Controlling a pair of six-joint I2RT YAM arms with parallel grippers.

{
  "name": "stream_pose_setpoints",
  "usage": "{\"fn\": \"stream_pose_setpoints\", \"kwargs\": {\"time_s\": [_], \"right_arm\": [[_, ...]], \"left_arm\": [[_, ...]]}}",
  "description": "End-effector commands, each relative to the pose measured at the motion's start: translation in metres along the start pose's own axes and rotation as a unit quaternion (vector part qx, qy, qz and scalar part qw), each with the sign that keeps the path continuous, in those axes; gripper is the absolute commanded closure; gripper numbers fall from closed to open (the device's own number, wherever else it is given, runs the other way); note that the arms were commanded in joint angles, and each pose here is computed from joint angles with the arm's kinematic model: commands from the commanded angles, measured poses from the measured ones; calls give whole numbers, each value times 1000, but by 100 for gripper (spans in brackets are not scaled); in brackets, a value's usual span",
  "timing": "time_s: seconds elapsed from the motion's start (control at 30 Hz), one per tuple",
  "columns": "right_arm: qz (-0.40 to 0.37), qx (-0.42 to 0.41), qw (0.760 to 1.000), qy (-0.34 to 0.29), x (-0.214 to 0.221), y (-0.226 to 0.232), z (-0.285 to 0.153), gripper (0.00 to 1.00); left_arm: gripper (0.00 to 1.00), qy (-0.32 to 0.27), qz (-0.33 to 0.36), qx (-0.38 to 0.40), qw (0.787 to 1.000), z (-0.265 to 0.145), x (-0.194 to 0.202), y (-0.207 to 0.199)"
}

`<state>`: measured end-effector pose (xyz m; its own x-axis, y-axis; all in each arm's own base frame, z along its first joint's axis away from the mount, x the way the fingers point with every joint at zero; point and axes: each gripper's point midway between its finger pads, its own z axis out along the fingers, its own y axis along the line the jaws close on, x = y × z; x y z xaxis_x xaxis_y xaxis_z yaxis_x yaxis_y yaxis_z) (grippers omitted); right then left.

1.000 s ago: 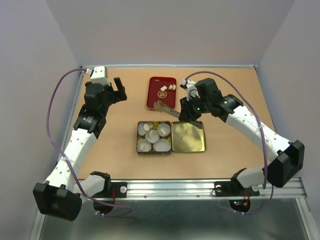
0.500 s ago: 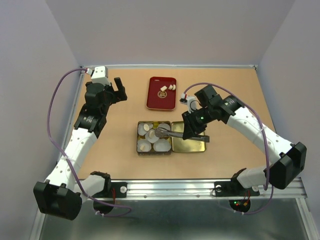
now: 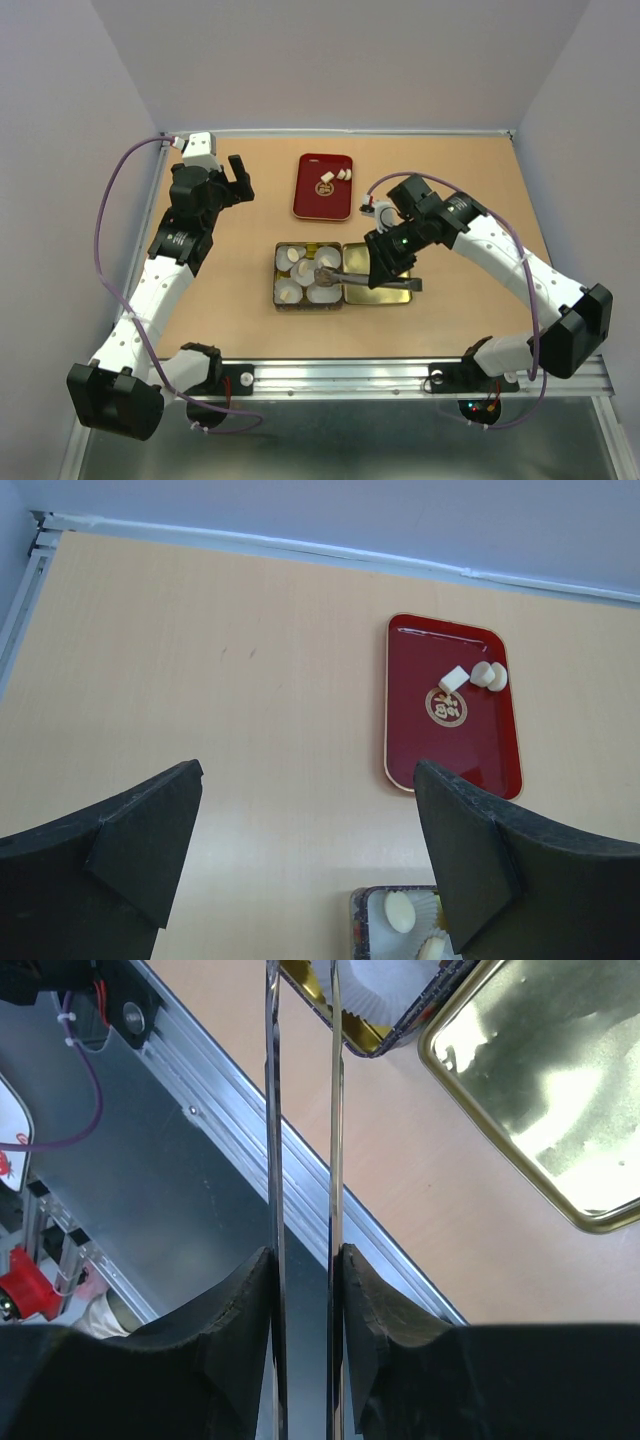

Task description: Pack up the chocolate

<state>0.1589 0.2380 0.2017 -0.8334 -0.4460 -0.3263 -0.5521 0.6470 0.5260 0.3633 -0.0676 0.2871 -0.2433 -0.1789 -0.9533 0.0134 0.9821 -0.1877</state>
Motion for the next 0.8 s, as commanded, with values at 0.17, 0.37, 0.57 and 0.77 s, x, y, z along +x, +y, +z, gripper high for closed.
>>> {"fn": "stream_pose_setpoints", "kwargs": {"time_s": [0.17,0.37,0.57,0.77], "right_arm": [[-17,-11,1000,-10,-6,11,-5,58],[-20,-8,1000,-16,-8,9,-5,57],[-24,26,998,-52,-23,3,-11,59],[-10,61,987,-151,-61,1,-27,60]], "left_arm": [[1,-48,-2,12,999,-10,-36,-7],[1,-50,-1,10,999,-11,-37,-7],[1,-50,-2,9,999,-11,-37,-6],[1,-48,-2,10,999,-9,-36,-7]]}}
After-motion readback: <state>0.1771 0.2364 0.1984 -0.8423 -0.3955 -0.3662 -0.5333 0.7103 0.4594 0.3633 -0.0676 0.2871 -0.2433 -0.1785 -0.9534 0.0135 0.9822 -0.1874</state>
